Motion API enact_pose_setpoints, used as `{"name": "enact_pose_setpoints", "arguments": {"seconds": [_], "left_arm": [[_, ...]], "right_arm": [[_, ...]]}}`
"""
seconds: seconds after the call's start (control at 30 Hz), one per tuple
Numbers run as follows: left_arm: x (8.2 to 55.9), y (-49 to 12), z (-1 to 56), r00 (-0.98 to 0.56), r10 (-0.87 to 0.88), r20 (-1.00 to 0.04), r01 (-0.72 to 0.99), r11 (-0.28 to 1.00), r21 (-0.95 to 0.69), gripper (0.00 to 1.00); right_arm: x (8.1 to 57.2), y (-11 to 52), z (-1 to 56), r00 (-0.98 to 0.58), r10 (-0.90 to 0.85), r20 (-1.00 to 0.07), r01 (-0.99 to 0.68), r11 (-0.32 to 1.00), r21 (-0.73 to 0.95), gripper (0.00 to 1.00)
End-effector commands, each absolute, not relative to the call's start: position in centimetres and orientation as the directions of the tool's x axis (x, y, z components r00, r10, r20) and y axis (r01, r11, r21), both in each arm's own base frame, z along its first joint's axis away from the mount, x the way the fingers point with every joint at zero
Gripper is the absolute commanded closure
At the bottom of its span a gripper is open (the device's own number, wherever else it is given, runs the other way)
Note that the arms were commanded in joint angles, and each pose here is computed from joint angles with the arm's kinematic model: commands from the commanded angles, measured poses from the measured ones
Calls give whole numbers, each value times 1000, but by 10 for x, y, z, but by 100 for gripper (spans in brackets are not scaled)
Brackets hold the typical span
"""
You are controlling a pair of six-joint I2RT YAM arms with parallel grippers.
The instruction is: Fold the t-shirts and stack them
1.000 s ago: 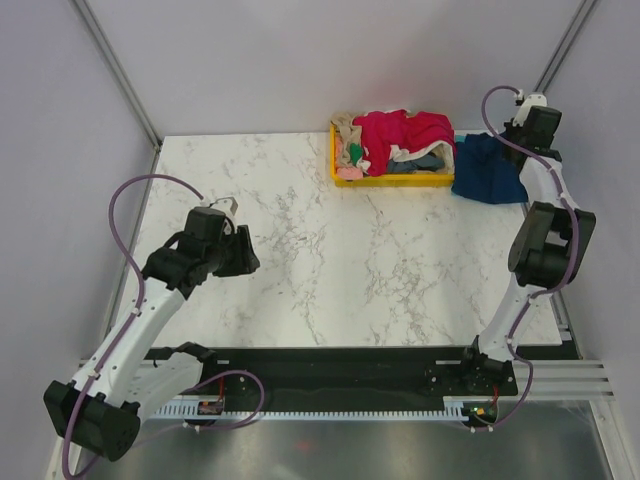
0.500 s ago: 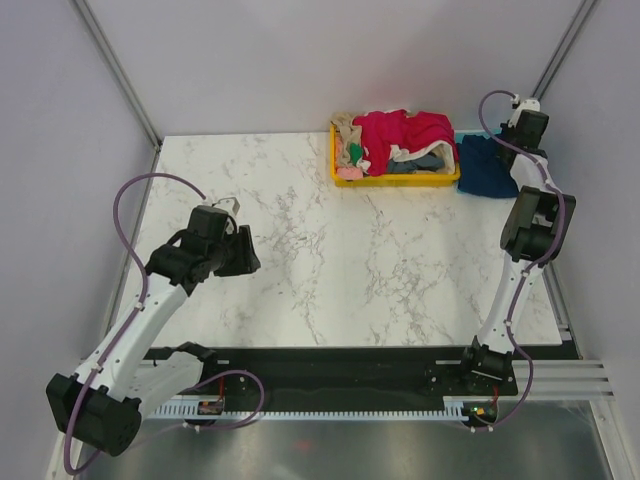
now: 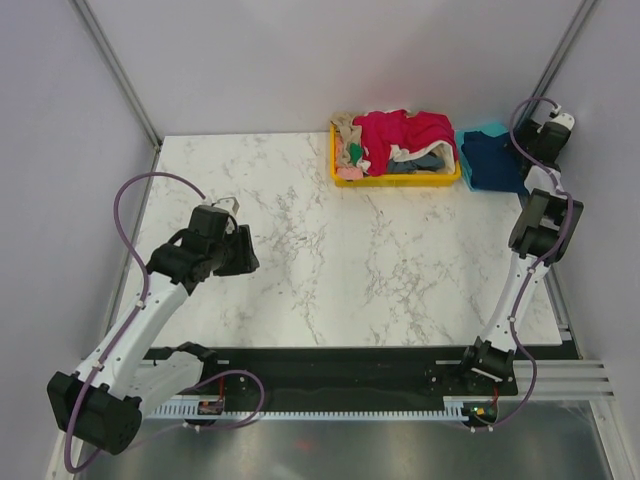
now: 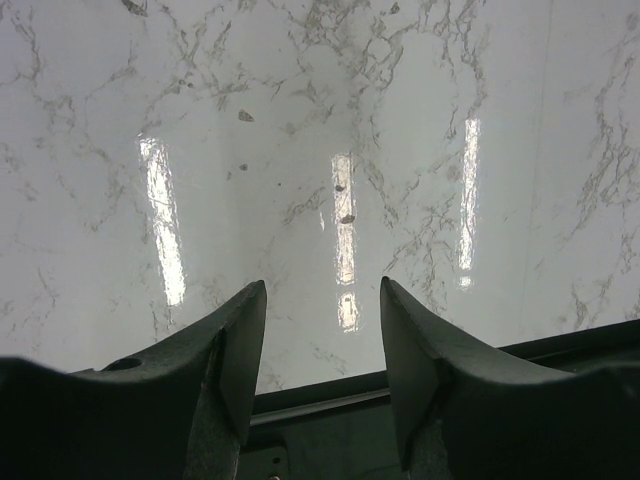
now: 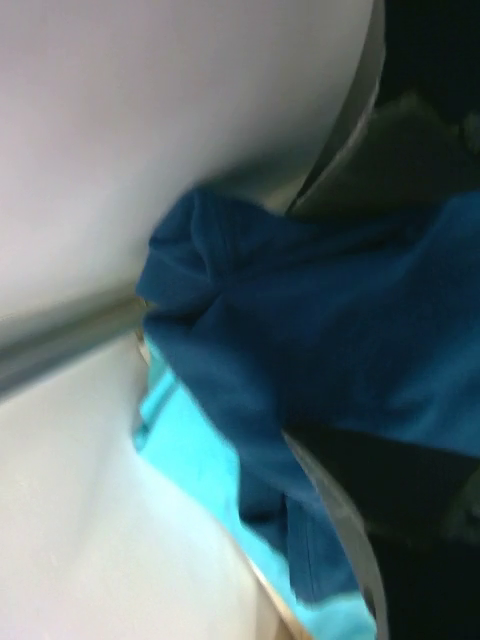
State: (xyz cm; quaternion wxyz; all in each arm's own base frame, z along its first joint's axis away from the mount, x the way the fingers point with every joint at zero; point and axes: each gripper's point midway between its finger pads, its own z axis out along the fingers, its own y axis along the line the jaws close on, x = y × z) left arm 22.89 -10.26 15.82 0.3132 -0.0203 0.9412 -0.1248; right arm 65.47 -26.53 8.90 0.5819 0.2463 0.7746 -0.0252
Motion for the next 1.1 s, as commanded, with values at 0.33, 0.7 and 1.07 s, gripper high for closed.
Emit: {"name": "enact_pose_setpoints", "arguments": {"seconds": [0.33,0.7,1.07], "left_arm": [[235,-102,164,-776,-122,-619,43,969,-245,44],[234,-102,166,-772,-123,-623,45,968,-248,44],[235,-101,166,-770,-124,-626,41,969,-243,44]], "right_arm": [[628,-271,224,10,390,-921,408,839,360,2],[617,-176,165,-254,457,-853,346,866,361,2],[642,-125,86,-412,539,-734,340,839,425,26]]}}
